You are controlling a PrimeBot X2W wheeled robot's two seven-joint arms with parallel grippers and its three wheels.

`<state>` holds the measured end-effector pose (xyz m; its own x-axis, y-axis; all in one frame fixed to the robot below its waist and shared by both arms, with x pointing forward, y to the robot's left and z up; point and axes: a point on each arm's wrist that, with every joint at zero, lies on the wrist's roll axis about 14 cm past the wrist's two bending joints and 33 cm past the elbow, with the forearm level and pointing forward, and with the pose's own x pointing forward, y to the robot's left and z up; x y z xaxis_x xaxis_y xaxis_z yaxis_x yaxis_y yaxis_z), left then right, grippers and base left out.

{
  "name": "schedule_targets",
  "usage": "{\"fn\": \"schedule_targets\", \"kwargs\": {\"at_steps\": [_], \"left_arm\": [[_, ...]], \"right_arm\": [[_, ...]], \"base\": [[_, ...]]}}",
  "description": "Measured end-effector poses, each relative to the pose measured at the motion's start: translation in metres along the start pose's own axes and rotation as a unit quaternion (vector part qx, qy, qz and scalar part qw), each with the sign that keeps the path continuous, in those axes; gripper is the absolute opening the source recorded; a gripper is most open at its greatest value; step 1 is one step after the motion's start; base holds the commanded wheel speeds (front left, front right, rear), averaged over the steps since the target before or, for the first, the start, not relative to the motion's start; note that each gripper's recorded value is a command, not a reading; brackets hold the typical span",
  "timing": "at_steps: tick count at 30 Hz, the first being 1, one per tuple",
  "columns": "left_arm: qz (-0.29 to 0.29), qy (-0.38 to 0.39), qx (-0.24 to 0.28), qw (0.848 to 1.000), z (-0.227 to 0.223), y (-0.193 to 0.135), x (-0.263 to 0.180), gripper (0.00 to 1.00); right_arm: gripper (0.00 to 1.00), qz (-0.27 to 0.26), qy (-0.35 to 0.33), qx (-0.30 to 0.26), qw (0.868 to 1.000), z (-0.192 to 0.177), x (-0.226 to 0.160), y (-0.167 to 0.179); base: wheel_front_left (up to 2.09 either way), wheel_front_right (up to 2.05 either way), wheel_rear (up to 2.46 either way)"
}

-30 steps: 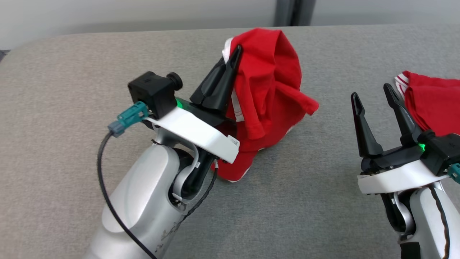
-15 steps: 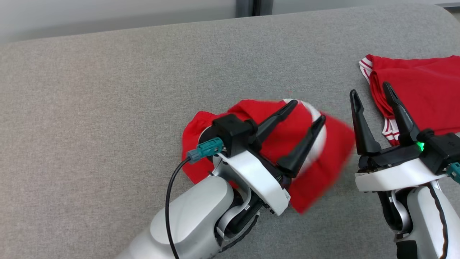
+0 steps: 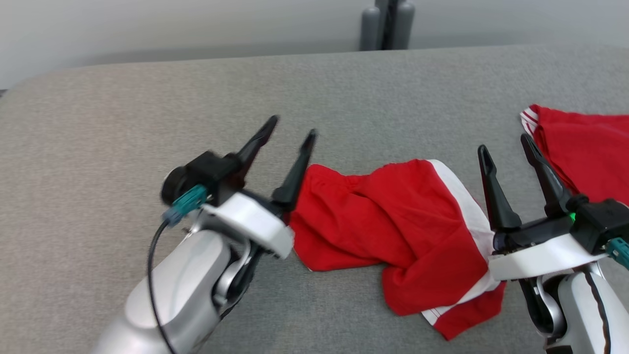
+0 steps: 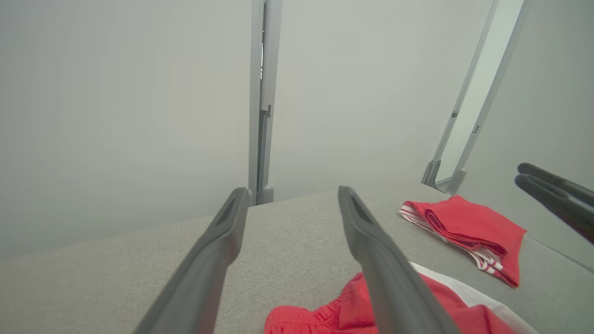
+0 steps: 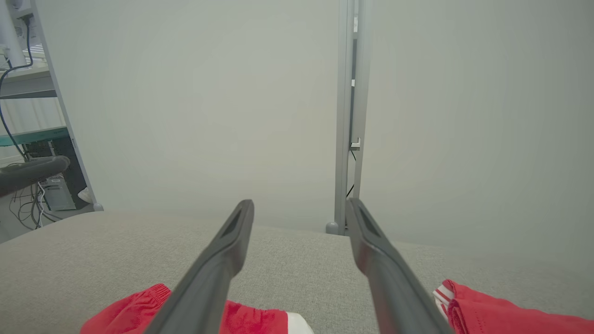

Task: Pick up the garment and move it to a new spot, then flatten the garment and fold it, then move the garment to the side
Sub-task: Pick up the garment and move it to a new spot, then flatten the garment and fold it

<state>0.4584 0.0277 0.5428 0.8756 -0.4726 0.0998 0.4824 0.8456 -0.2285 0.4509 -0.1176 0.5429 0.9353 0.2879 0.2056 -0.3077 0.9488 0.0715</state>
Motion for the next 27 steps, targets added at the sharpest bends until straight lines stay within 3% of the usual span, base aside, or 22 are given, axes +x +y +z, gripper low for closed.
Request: {"fn": "schedule_targets", "kwargs": {"at_steps": [7,12,20,27], "left_arm": [[0.091,-0.011,0.036,0.995,0.006,0.051,-0.057,1.0],[0.177,-0.011,0.023,0.984,-0.003,0.08,-0.116,1.0],[0.211,-0.036,0.007,0.977,0.002,0.081,-0.137,1.0],[0.228,-0.028,0.012,0.973,-0.005,0.092,-0.147,1.0]], "right_arm": [[1.0,0.019,0.02,0.006,1.0,-0.011,-0.003,0.014],[1.0,0.025,0.06,0.003,0.998,-0.03,-0.003,0.02],[1.0,-0.005,0.145,0.01,0.989,-0.067,0.003,0.006],[1.0,-0.012,0.247,0.02,0.969,-0.114,0.005,-0.003]], "base": [[0.0,0.0,0.0],[0.0,0.0,0.0],[0.0,0.0,0.0],[0.0,0.0,0.0]]}}
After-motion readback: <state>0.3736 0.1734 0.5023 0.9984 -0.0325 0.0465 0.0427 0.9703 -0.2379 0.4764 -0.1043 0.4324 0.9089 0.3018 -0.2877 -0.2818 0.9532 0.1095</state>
